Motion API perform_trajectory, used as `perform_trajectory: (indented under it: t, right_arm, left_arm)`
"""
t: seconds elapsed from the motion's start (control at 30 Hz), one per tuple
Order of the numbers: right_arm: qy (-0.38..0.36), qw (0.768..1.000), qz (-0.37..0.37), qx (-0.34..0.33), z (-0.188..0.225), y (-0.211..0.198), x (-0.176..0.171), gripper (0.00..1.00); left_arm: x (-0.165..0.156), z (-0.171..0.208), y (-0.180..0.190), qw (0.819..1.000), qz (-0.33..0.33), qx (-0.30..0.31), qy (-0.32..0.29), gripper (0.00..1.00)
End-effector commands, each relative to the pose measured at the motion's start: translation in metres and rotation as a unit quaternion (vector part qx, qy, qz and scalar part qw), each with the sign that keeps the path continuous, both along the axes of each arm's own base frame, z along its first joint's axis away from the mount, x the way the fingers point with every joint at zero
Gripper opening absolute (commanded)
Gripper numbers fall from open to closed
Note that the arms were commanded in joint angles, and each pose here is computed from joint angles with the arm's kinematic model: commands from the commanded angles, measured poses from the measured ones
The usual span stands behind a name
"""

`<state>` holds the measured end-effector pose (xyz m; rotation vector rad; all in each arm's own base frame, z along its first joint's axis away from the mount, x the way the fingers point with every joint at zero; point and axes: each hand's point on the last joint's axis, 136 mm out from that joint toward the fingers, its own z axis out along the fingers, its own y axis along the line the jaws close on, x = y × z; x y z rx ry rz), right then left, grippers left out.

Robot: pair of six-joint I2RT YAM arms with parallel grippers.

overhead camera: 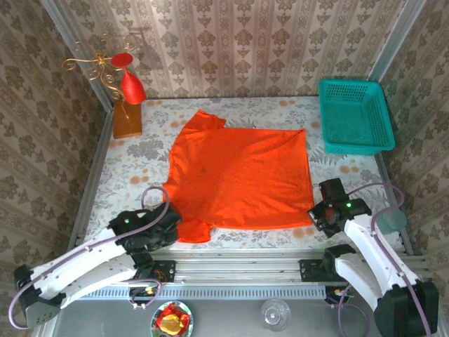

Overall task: Fold the inside-out t-shirt
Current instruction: Fold the T-shirt at the center of the table.

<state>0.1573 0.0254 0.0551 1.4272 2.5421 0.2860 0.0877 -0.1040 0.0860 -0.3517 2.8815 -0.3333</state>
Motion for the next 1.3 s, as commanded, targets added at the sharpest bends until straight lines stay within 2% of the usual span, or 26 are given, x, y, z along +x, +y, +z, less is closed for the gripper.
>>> perform_trajectory:
  t: [0.0,0.2,0.3,0.47,0.87,1.13,1.27]
  right_arm:
    - [0.004,0.999,0.019,-0.028,0.013,-0.010,-0.014,0.00]
    - [-0.014,0.999,0.035,-0.018,0.024,-0.006,-0.018,0.00]
    - [-0.048,0.996,0.069,-0.027,0.033,-0.003,-0.001,0.00]
    - [-0.090,0.986,0.137,-0.033,0.042,0.006,0.033,0.00]
    - [-0.075,0.972,0.210,-0.077,0.041,0.006,0.084,0.00]
    - [-0.049,0.969,0.216,-0.113,0.038,-0.006,0.100,0.00]
    - [-0.037,0.969,0.206,-0.130,0.034,-0.017,0.102,0.00]
  left_arm:
    - [-0.006,0.017,0.012,1.000,-0.015,0.010,-0.004,0.00]
    - [0.001,0.046,-0.002,0.998,-0.051,-0.013,-0.027,0.00]
    - [0.013,0.053,-0.008,0.998,-0.057,-0.013,-0.040,0.00]
    - [0.055,0.066,-0.023,0.994,-0.072,-0.034,-0.079,0.00]
    - [0.142,0.081,-0.045,0.987,-0.121,-0.028,-0.101,0.00]
    - [0.188,0.078,-0.046,0.985,-0.140,0.015,-0.103,0.00]
    - [0.205,0.070,-0.034,0.987,-0.129,0.028,-0.095,0.00]
